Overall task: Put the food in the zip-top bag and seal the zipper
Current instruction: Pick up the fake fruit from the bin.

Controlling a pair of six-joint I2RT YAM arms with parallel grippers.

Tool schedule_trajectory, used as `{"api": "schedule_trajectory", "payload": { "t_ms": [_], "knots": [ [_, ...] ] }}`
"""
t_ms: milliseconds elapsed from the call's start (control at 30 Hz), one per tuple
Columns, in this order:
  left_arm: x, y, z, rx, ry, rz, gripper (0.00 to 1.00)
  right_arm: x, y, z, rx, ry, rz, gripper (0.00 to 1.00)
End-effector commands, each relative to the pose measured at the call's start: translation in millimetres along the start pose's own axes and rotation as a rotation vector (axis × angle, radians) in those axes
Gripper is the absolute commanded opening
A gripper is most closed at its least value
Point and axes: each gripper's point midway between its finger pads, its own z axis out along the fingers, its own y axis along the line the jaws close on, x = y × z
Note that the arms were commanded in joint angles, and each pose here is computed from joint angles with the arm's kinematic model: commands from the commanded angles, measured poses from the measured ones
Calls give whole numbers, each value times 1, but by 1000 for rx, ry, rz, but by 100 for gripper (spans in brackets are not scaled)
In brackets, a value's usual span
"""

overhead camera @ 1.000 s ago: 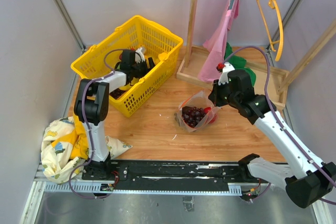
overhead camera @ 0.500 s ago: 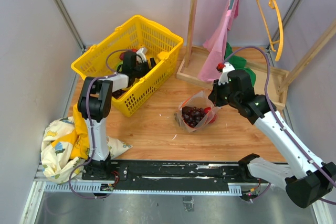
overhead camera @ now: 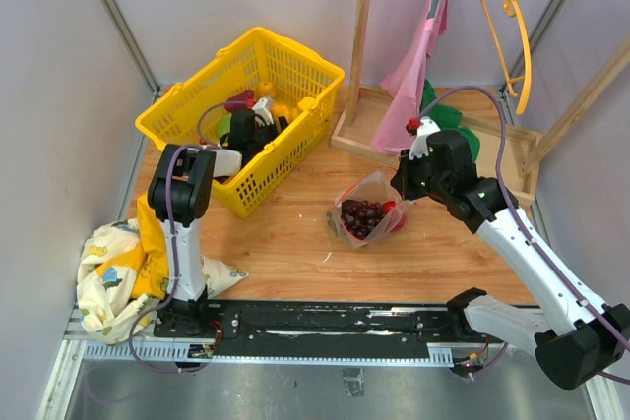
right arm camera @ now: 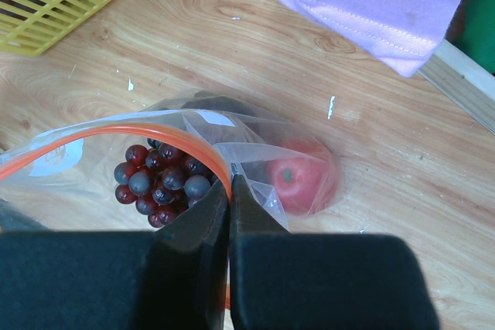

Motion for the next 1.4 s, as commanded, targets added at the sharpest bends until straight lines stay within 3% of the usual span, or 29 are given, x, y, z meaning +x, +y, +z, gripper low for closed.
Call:
{"api": "schedule_trajectory", "payload": {
  "t_ms": [0,200,767,1033,1367],
  "knots": [
    [-17,-13,-15,-19,-67,67,51,2,-3,-1,0,3,0,1],
    [-49,-29,-41,-61,-162,138,39,1,-1,-3,-8,0,1,1],
    [-111,-47,-116,-248,-377,246,36,-7,2,-5,-21,-12,1,1],
    [-115,-33,-120,-323,-393,173,35,-8,4,-5,-32,-12,4,1],
    [-135,-70,-139,-237,-418,187,34,-10,4,-8,-30,-21,-3,1]
  ]
}}
